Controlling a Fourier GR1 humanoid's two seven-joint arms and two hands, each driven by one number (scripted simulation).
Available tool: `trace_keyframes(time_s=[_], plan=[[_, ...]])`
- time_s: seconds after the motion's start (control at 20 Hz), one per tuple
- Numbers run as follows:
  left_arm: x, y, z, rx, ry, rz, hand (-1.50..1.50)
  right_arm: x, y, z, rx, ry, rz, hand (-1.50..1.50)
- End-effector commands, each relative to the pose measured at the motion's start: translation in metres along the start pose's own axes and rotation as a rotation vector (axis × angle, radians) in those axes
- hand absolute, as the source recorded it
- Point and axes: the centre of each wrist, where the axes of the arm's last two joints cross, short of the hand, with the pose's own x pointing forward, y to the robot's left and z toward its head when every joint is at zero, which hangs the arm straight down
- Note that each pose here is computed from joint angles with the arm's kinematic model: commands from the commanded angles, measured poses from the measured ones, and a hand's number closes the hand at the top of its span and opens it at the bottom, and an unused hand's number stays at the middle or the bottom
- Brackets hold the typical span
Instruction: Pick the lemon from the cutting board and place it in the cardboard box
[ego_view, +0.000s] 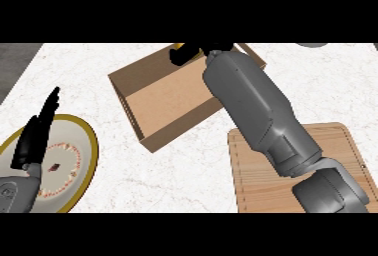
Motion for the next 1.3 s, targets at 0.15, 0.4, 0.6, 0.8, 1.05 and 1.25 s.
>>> trace_keyframes(time_s=[0.15, 0.4, 0.6, 0.8, 1.05, 1.25], plan=[[0.01, -0.001, -0.004, -0.024, -0.025, -0.001, 0.0, -0.018, 0.008, -0.006, 0.058, 0.13, -0.096, -1.5], [-0.001, -0.004, -0.007, -0.011, -0.014, 0.009, 0.0, -0.034, 0.018, -0.003, 0.02, 0.049, -0.144, -1.5], [0.012, 0.002, -0.008, -0.028, -0.029, -0.01, 0.0, -0.031, 0.013, -0.005, -0.121, -0.023, -0.227, -1.5], [0.004, -0.01, -0.003, -0.014, 0.0, 0.01, 0.0, -0.028, 0.005, -0.008, -0.208, -0.041, -0.353, -1.5], [-0.012, 0.011, -0.003, 0.03, 0.045, 0.002, 0.0, -0.036, -0.014, -0.015, -0.249, -0.051, -0.497, -1.5], [-0.013, 0.013, 0.003, 0.035, 0.045, -0.012, 0.0, -0.078, -0.021, -0.016, -0.247, -0.055, -0.565, -1.5]])
